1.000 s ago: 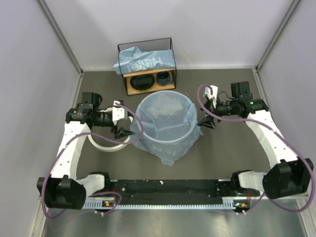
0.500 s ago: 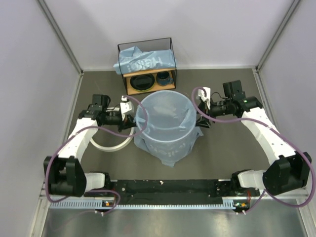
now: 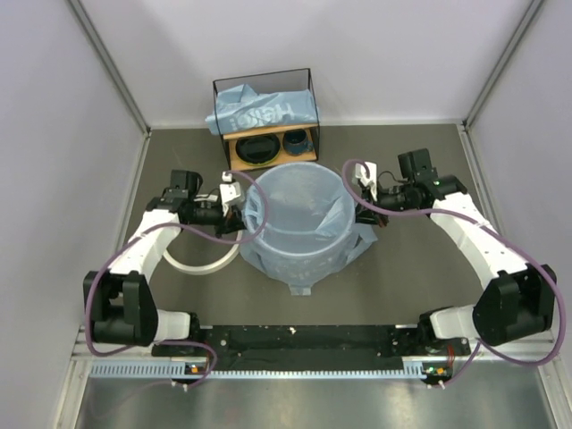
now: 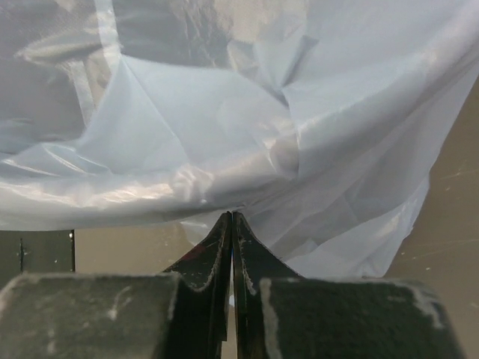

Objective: Put the trash bags into the trash bin

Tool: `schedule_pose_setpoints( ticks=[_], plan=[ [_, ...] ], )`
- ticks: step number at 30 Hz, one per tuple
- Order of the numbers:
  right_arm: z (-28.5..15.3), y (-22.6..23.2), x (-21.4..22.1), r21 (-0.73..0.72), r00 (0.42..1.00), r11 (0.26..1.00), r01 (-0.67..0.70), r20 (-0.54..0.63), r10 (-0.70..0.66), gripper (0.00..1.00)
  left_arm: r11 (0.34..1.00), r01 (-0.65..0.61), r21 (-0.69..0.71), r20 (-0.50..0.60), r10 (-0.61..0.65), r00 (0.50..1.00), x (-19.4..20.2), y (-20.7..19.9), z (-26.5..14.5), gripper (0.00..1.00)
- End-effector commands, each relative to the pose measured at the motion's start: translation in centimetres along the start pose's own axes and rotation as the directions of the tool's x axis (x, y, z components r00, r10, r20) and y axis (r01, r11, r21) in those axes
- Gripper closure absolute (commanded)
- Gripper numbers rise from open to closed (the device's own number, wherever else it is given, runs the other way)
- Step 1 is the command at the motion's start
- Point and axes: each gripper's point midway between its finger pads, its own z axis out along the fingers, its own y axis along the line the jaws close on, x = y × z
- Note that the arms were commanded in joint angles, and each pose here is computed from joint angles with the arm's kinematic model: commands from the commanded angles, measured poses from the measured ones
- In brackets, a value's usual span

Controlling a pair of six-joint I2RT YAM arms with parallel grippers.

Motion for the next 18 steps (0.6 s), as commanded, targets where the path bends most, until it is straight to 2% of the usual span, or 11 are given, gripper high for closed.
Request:
schedule_pose_setpoints(
  ticks=[1, 4, 5, 6, 7, 8, 9, 11, 15, 16, 18],
  plan=[
    [0.7, -0.6, 2.5, -0.011, 0.998, 0.998, -0.055, -0.019, 0.054, 1.00, 0.996, -0.083, -0.025, 0.052, 0.084, 0.995, -3.1, -0.9, -1.7, 0.96],
    [0.2, -0.8, 3.4, 0.010, 0.995, 0.996, -0.090, -0.032, 0.090, 1.00, 0.997, -0.062, -0.056, 0.041, 0.064, 0.997, -3.5, -1.1, -3.0, 0.71],
    [-0.6, -1.1, 3.2, 0.035, 0.994, 0.994, -0.099, -0.033, 0.100, 1.00, 0.996, -0.040, -0.075, 0.035, 0.042, 0.998, -3.9, -1.2, -4.0, 0.54],
    [-1.3, -1.3, 3.1, 0.062, 0.993, 0.993, -0.104, -0.047, 0.107, 1.00, 0.995, -0.034, -0.090, 0.018, 0.035, 0.999, -4.2, -1.2, -4.5, 0.49],
    [-2.5, -1.7, 1.7, 0.102, 0.996, 0.992, -0.070, -0.047, 0.075, 0.94, 0.993, -0.017, -0.121, 0.014, 0.019, 1.000, -4.3, -0.9, -5.5, 0.43],
    [-3.6, -1.0, 2.1, 0.108, 0.989, 0.987, -0.117, -0.078, 0.125, 0.76, 0.986, -0.033, -0.161, 0.021, 0.037, 0.999, -5.2, -0.5, -6.8, 0.31],
    [-4.5, -1.0, 2.2, 0.134, 0.985, 0.983, -0.125, -0.105, 0.140, 0.64, 0.986, -0.005, -0.165, 0.019, 0.008, 1.000, -5.2, -1.0, -7.4, 0.25],
    [-6.6, 0.1, 1.2, 0.156, 0.975, 0.977, -0.145, -0.146, 0.168, 0.39, 0.971, 0.042, -0.234, 0.036, -0.034, 0.999, -5.6, -0.6, -9.1, 0.24],
    [-9.4, 1.2, -2.5, 0.225, 0.973, 0.965, -0.138, -0.152, 0.175, 0.26, 0.920, 0.185, -0.344, 0.127, -0.150, 0.981, -6.0, 0.4, -12.0, 0.24],
    [-10.2, 1.3, -5.4, 0.244, 0.981, 0.962, -0.120, -0.119, 0.153, 0.24, 0.921, 0.191, -0.340, 0.140, -0.152, 0.979, -6.2, 0.3, -12.1, 0.23],
    [-8.9, 3.0, -8.1, 0.176, 0.984, 0.981, -0.085, -0.138, 0.111, 0.21, 0.918, 0.211, -0.336, 0.162, -0.164, 0.973, -6.5, -0.3, -12.0, 0.23]
  ],
)
